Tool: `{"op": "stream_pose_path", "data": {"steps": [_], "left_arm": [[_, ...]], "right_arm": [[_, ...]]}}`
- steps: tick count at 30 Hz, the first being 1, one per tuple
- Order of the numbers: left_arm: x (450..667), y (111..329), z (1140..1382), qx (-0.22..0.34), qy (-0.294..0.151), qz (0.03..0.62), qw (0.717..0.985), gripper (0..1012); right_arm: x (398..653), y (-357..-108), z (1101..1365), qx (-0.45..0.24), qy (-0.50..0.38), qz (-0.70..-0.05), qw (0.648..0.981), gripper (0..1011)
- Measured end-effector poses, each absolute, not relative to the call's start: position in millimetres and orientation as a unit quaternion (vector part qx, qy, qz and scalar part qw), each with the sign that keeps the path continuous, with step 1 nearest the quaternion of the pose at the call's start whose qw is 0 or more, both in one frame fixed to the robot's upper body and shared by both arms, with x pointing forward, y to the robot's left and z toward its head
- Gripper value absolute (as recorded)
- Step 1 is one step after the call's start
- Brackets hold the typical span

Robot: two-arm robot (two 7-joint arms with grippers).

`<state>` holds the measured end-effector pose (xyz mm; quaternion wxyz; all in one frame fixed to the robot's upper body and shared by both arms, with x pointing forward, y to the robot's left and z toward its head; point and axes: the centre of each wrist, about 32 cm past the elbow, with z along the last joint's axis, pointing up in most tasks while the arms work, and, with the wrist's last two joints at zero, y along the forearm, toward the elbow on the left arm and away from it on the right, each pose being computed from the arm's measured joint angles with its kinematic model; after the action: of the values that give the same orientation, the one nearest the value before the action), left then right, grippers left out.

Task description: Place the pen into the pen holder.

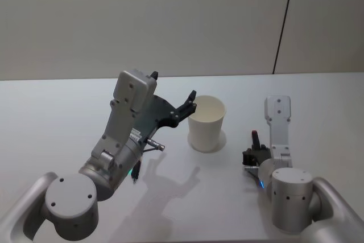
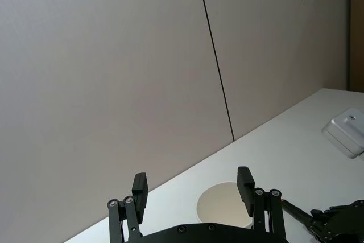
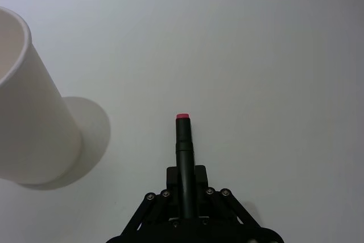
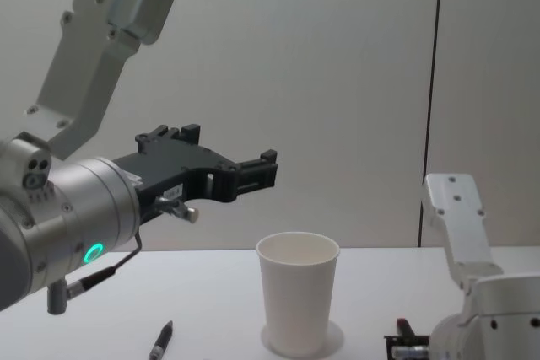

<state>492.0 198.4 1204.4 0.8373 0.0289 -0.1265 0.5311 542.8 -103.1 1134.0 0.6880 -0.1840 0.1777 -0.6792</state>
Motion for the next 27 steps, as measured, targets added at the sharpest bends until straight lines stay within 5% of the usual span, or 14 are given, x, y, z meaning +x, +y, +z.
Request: {"op": "stream_pose_path", "data": {"steps": [27], "left_arm": [[492, 198, 1204, 0.029, -0.126, 0.531, 0.837, 1002]], "right_arm": [[530, -110, 1167, -0.05, 0.106, -0.643, 0.757, 158]]}}
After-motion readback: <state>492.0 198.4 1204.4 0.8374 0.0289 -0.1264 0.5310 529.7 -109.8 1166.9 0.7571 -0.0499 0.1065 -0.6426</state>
